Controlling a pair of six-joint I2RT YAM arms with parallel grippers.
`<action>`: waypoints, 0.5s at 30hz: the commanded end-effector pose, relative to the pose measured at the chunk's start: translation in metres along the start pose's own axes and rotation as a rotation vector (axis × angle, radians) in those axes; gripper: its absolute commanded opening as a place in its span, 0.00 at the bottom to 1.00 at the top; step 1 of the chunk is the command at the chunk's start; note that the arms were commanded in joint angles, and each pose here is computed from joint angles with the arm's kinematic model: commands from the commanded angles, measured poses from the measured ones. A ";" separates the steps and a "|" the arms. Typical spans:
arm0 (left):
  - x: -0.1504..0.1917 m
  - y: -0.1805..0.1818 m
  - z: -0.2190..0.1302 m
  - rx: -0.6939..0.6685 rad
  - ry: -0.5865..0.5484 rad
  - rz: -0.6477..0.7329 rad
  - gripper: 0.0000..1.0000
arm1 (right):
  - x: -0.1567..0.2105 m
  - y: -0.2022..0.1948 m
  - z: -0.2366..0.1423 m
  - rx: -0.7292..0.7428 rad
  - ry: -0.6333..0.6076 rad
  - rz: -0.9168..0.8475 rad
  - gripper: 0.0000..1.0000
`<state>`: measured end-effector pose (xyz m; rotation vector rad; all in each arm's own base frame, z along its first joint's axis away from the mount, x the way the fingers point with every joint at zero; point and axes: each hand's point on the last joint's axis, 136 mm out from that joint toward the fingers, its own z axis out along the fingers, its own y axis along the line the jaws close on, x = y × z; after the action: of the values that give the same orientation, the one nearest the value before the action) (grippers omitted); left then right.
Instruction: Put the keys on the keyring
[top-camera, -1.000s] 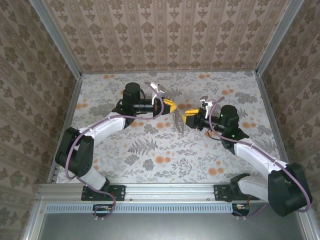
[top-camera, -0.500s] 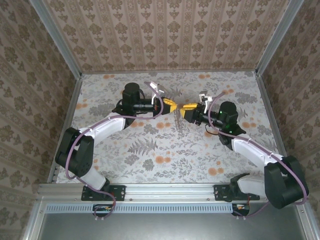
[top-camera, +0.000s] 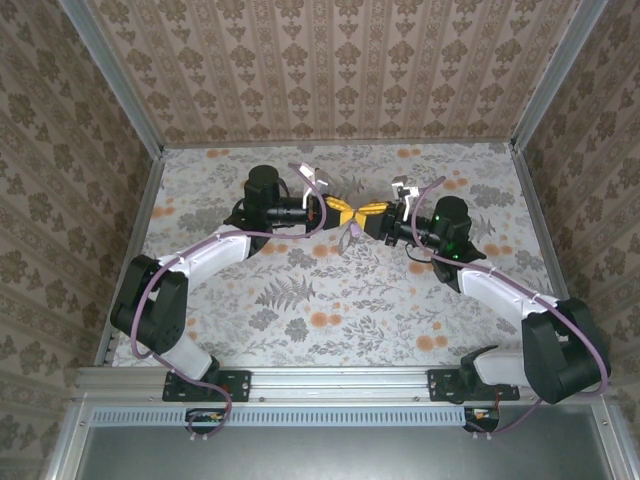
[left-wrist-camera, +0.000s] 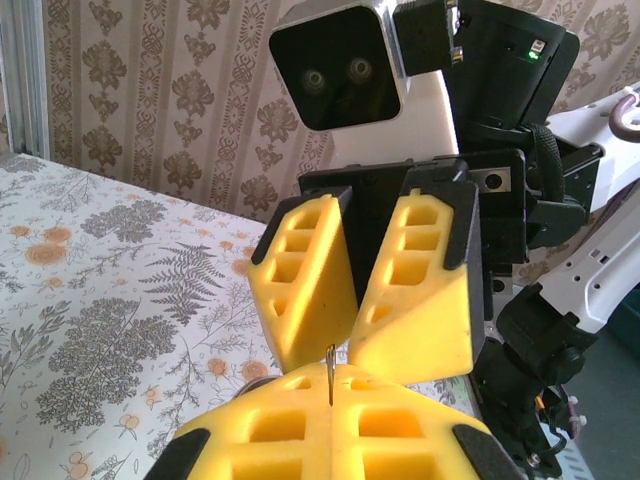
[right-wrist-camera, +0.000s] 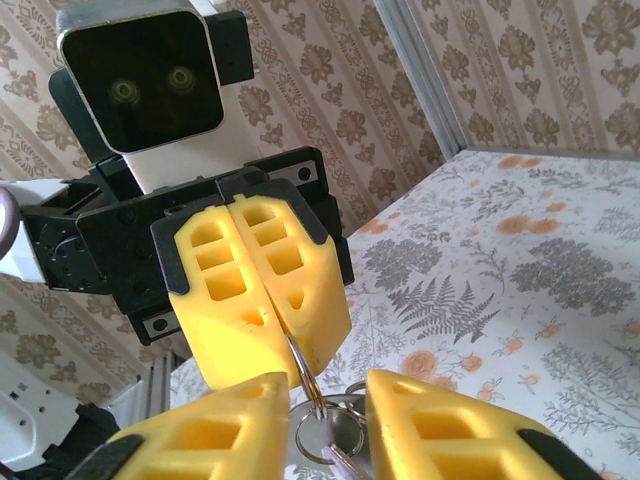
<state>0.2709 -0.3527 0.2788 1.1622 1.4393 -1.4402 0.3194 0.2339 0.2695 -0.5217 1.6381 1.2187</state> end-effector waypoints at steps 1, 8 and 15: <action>-0.012 -0.009 0.001 0.038 -0.020 0.038 0.00 | -0.014 0.014 0.004 -0.061 -0.021 -0.045 0.24; -0.010 -0.009 0.003 0.049 -0.013 0.030 0.00 | -0.017 0.017 0.006 -0.075 -0.024 -0.054 0.22; -0.008 -0.009 0.006 0.053 -0.009 0.024 0.00 | -0.020 0.018 0.007 -0.081 -0.020 -0.061 0.01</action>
<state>0.2711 -0.3529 0.2787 1.1575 1.4454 -1.4459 0.3168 0.2390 0.2760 -0.5628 1.6173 1.2429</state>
